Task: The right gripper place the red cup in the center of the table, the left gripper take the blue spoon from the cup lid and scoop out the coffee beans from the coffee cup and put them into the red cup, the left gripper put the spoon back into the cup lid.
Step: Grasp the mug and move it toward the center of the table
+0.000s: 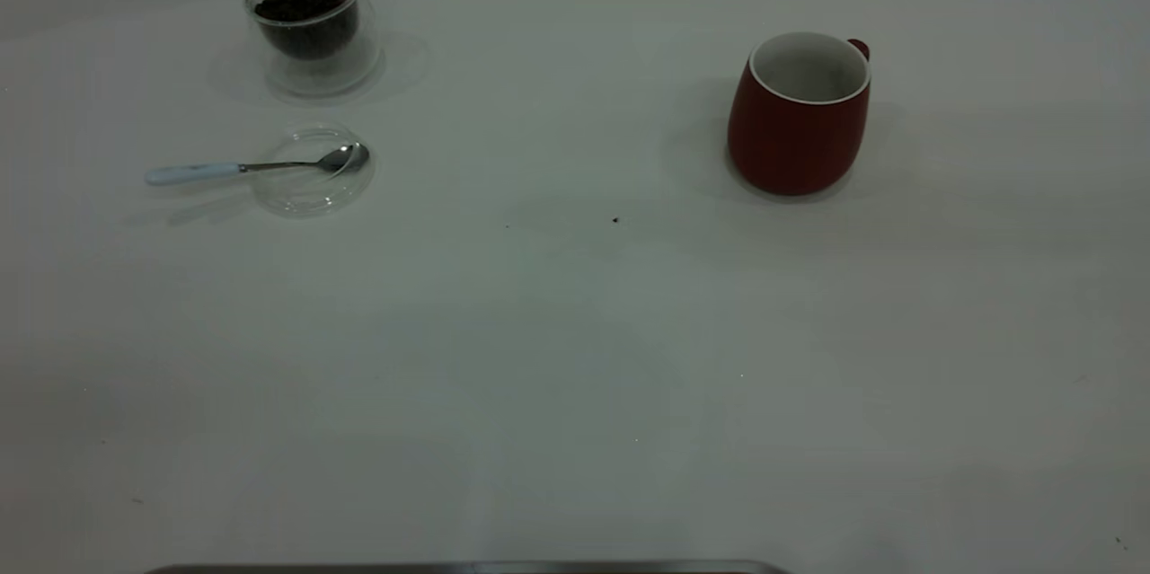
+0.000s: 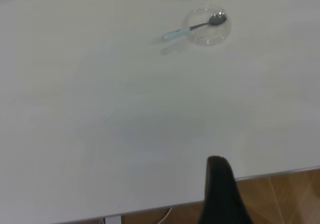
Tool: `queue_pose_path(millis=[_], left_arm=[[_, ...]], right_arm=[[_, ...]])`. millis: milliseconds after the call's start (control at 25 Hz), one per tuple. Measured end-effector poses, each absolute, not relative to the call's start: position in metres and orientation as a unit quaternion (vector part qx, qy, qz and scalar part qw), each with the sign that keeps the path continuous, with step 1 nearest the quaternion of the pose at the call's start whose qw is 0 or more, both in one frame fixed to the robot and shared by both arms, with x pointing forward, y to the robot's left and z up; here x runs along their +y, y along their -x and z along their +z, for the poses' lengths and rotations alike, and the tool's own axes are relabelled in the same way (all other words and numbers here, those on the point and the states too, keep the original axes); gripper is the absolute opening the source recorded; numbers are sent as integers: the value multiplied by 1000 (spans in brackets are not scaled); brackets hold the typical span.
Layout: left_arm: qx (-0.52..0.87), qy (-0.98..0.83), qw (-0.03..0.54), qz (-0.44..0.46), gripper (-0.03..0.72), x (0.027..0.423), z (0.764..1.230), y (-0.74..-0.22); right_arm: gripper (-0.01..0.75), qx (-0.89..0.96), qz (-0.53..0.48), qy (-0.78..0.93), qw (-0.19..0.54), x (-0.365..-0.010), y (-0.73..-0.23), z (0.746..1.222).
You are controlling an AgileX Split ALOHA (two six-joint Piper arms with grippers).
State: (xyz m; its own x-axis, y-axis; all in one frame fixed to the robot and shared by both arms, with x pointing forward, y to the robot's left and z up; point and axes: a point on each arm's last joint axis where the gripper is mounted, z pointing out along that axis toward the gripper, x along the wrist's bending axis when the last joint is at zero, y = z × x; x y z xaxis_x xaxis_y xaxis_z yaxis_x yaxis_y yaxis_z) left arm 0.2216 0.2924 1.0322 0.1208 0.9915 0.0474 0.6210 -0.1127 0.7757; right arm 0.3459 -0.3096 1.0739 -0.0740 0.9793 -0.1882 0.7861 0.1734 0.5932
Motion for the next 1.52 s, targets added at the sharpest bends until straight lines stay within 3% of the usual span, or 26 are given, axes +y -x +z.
queue_pose_path(millis=[240,600,1200,1520], left_arm=[[591,-682,308,301,547,292,1032,-222],[591,-682,308,301,547,292,1032,-222],[592,-682,308,301,547,292,1032,-222],[592,-682,308,301,547,292,1032,-222]], right_arm=[[698,783,101,-573,219,-311,-424,1059],[698,871,57,-463,152,-292,-517,989],[663,937,-9,-322,135,-238,-630,873],[653,952,-10,-265,151,-212,-674,838]])
